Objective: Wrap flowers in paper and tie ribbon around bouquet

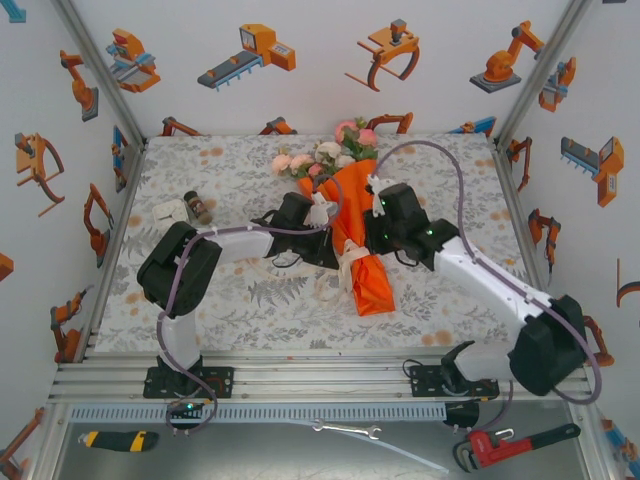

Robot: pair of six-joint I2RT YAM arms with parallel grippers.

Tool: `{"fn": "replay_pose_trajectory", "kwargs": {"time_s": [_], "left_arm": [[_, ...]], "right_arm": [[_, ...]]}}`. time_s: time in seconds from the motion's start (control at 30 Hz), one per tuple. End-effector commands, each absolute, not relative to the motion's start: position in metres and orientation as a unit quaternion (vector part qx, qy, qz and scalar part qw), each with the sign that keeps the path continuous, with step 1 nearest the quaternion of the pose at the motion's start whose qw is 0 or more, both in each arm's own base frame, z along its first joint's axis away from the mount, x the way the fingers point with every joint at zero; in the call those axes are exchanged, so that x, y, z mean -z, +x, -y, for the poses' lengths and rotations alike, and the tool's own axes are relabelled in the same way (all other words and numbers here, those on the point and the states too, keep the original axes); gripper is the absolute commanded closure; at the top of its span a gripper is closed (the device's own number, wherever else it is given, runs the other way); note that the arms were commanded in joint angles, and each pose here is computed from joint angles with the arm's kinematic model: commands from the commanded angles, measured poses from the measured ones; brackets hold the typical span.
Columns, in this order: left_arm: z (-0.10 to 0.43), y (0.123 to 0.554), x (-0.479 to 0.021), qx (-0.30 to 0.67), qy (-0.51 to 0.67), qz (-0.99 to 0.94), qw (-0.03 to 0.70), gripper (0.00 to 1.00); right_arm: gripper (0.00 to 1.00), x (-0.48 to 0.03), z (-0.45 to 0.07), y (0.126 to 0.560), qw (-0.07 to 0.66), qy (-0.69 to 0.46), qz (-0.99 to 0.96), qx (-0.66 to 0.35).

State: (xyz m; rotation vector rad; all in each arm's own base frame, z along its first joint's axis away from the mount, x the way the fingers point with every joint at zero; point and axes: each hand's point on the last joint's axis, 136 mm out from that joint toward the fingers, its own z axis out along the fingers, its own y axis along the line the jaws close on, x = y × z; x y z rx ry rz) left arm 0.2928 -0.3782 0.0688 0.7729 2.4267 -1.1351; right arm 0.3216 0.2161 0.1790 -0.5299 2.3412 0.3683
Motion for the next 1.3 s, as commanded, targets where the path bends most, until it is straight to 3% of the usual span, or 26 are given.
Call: {"fn": "replay_pose_trajectory", "kwargs": {"time_s": [0.0, 0.33, 0.97, 1.03, 1.17, 1.27], "left_arm": [[0.377, 0.294, -0.077, 0.407, 0.27, -0.854, 0.18, 0.88], [0.377, 0.295, -0.081, 0.407, 0.268, -0.854, 0.184, 0.88], [0.377, 0.295, -0.078, 0.406, 0.267, -0.855, 0.183, 0.88], [0.377, 0.295, -0.078, 0.403, 0.267, -0.856, 0.183, 0.88], [0.374, 0.299, -0.081, 0.396, 0.263, -0.858, 0.193, 0.8], [0.374, 0.3, -0.086, 0.396, 0.262, -0.857, 0.2, 0.78]], "right_arm": [[0.65, -0.167, -0.237, 0.326, 0.31, -0.324, -0.884, -0.134], [0.64, -0.131, -0.248, 0.327, 0.239, -0.39, -0.874, -0.164], [0.61, -0.094, -0.258, 0.348, 0.253, -0.373, -0.877, -0.165], [0.66, -0.093, -0.258, 0.349, 0.254, -0.374, -0.877, -0.164], [0.93, -0.1, -0.257, 0.348, 0.26, -0.373, -0.876, -0.163], [0.99, -0.11, -0.253, 0.349, 0.267, -0.37, -0.876, -0.155]]}}
